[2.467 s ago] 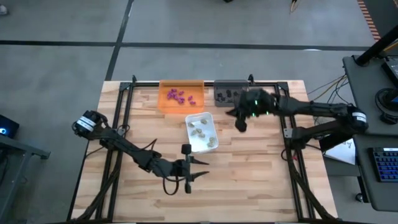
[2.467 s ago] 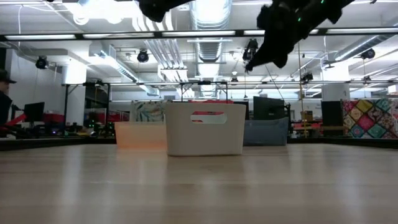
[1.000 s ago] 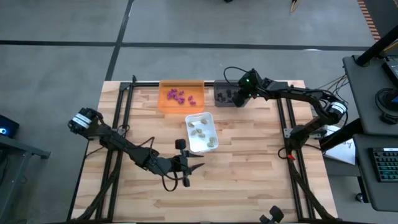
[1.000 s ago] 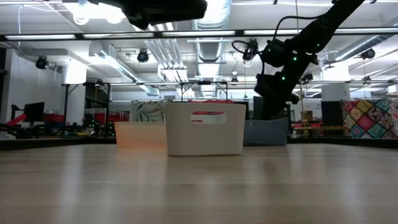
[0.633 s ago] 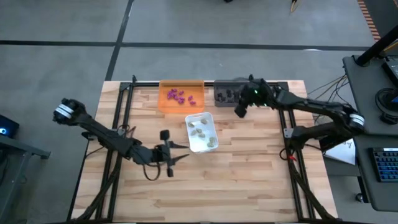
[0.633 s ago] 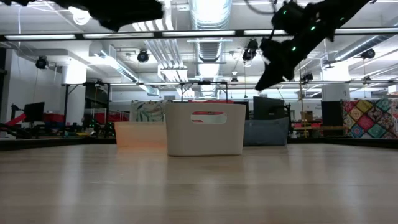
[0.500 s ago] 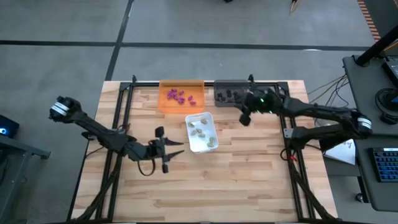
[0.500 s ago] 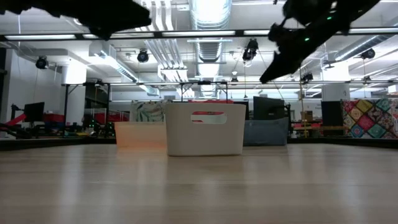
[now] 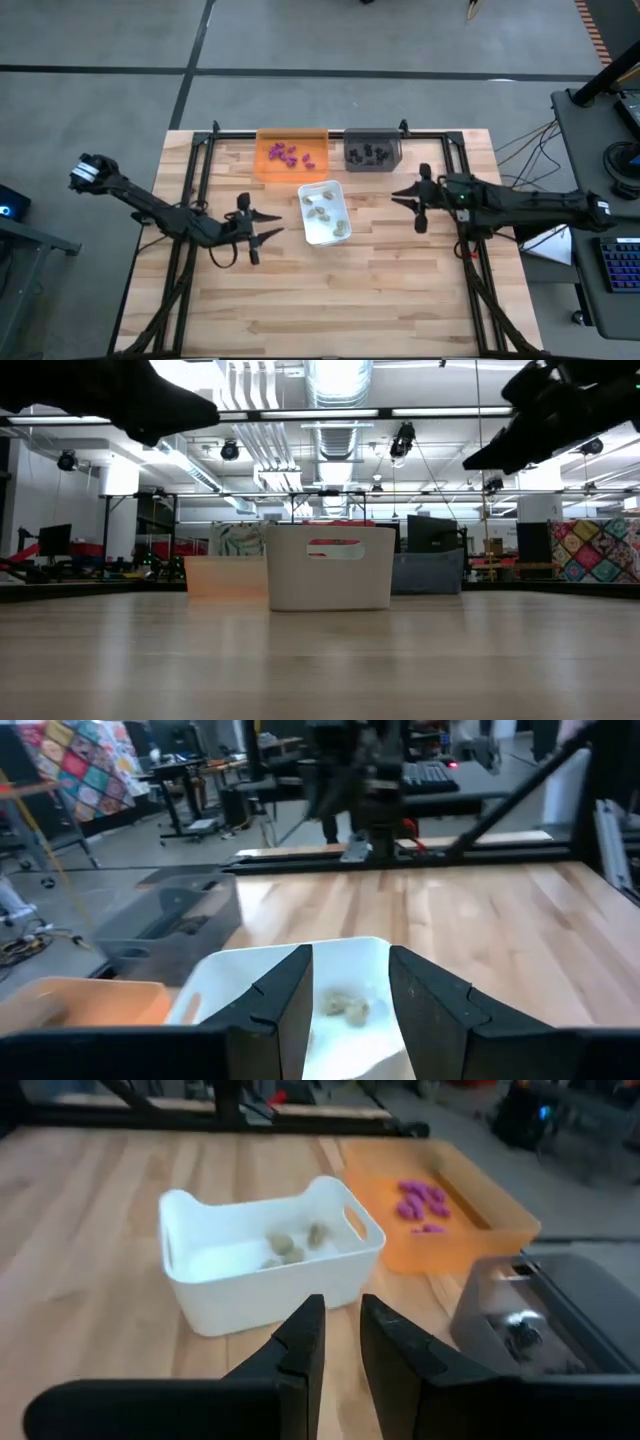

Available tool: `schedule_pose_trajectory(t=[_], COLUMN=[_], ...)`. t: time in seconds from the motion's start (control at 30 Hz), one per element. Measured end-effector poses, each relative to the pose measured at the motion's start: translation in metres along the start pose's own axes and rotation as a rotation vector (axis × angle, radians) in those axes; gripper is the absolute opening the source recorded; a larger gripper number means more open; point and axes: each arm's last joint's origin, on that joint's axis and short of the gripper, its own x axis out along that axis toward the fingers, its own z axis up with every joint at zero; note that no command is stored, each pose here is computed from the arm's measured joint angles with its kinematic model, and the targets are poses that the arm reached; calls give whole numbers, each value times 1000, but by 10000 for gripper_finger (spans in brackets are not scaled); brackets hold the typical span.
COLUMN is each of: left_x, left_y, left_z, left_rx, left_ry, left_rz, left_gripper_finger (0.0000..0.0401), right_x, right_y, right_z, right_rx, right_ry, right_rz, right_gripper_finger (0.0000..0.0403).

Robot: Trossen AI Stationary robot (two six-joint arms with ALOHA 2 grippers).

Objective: Sort Halloween decoration
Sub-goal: Return to Home Position

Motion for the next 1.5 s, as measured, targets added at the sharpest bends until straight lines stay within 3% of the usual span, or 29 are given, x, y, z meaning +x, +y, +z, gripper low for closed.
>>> schedule_pose_trajectory(t=[0.47, 1.5], left_x=[-19, -58], left_y=[33, 57], left_z=[-13, -40], left_rx=[-67, -139], left_ry=[-64, -258], left_rz=[35, 36], left_gripper_finger=[115, 115], right_x=[-33, -47], right_y=[4, 6], right_z=[-21, -41], right_rx=[11, -9], right_ry=[-266, -437], right_rz=[1, -17], right_gripper_finger=[59, 58])
